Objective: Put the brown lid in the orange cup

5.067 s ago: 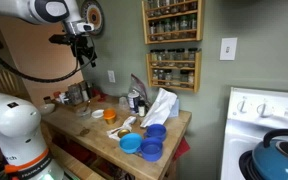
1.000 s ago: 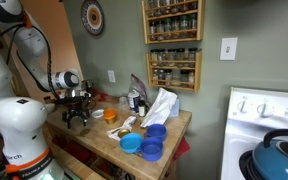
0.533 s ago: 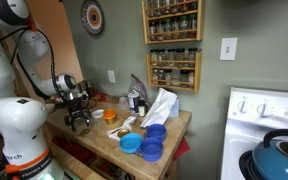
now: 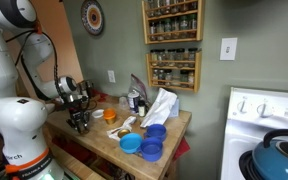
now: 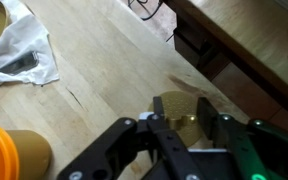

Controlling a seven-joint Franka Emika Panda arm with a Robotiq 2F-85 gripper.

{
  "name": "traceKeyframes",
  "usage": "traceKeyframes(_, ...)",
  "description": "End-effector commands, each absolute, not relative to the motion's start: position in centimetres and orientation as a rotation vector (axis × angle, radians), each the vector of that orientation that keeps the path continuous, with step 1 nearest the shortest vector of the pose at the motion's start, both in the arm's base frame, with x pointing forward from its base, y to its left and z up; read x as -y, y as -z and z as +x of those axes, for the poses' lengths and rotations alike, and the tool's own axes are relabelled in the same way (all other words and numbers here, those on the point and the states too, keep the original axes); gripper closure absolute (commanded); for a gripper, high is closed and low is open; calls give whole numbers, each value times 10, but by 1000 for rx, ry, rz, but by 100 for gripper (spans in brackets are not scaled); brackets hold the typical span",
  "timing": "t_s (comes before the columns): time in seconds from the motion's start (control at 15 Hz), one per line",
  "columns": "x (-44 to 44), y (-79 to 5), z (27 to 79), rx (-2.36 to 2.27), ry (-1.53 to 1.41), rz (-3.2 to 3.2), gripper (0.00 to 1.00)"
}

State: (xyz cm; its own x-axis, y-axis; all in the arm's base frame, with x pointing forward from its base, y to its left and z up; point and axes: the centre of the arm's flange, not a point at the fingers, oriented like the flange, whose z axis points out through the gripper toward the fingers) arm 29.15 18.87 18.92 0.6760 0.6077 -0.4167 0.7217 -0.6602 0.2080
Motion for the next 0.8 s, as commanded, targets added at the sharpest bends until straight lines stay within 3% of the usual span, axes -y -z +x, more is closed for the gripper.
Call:
traceKeyframes(0.0, -202, -183, 293, -1062, 431, 2527, 76)
traceKeyframes(0.2, -207, -184, 294, -1071, 428, 2521, 78)
traceKeyframes(0.47, -207, -187, 296, -1065, 414, 2527, 99)
traceKeyframes(0.73, -194, -208, 302, -1026, 398, 2589, 96)
